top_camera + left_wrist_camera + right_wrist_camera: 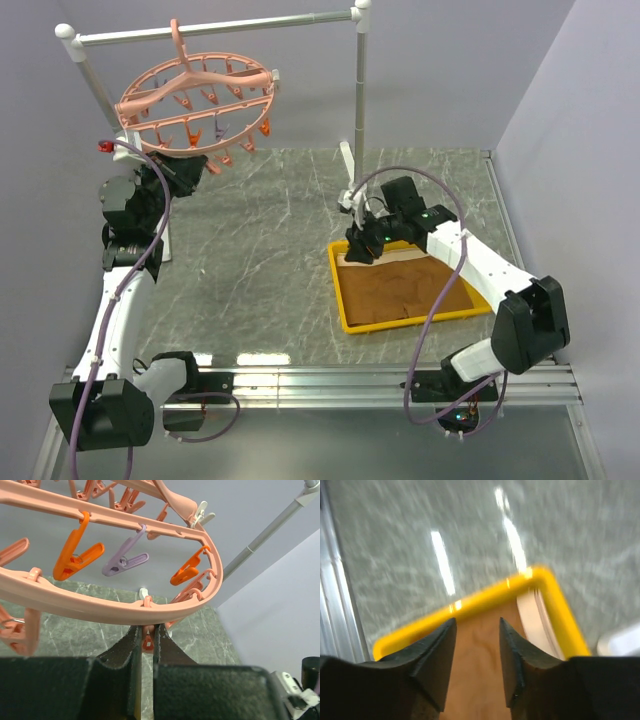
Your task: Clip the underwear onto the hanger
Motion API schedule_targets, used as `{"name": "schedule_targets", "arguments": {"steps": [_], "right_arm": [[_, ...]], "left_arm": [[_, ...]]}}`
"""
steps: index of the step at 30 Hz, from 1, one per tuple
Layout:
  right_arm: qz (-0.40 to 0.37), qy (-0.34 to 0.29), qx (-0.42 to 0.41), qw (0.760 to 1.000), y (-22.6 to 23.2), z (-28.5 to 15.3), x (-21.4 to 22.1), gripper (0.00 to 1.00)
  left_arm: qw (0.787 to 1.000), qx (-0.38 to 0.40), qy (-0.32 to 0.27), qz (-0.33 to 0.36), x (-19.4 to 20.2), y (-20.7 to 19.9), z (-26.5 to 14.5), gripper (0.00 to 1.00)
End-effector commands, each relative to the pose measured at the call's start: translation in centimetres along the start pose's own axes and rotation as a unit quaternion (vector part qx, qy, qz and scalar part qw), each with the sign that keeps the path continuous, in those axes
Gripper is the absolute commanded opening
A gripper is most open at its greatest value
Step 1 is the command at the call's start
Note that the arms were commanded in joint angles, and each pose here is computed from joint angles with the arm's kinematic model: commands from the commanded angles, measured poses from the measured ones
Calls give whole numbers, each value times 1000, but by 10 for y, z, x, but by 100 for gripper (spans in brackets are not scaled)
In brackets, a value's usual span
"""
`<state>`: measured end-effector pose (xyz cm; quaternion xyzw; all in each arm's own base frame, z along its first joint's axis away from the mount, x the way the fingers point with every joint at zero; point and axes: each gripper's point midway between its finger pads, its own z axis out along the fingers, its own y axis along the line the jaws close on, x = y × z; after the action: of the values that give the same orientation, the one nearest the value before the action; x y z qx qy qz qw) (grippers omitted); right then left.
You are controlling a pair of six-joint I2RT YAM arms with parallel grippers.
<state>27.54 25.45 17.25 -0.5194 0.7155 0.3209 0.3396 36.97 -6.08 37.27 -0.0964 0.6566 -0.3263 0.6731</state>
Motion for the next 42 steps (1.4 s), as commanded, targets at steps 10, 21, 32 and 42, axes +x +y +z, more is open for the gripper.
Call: {"name": "schedule_targets", "arguments": {"steps": [10, 21, 32, 42], "right_arm": [[85, 178, 56, 979, -28, -27, 118, 41], [135, 205, 71, 967, -52, -1, 149, 51], [129, 249, 46, 959, -44, 3, 182, 46], [119, 259, 2, 958, -25, -4, 174, 8]], "left_arm": [[998, 26, -39, 30, -25, -19, -6, 0], [998, 24, -38, 39, -25, -19, -8, 0], [998, 20, -39, 41, -27, -18, -6, 0], [998, 20, -39, 41, -27, -17, -4, 0]]}}
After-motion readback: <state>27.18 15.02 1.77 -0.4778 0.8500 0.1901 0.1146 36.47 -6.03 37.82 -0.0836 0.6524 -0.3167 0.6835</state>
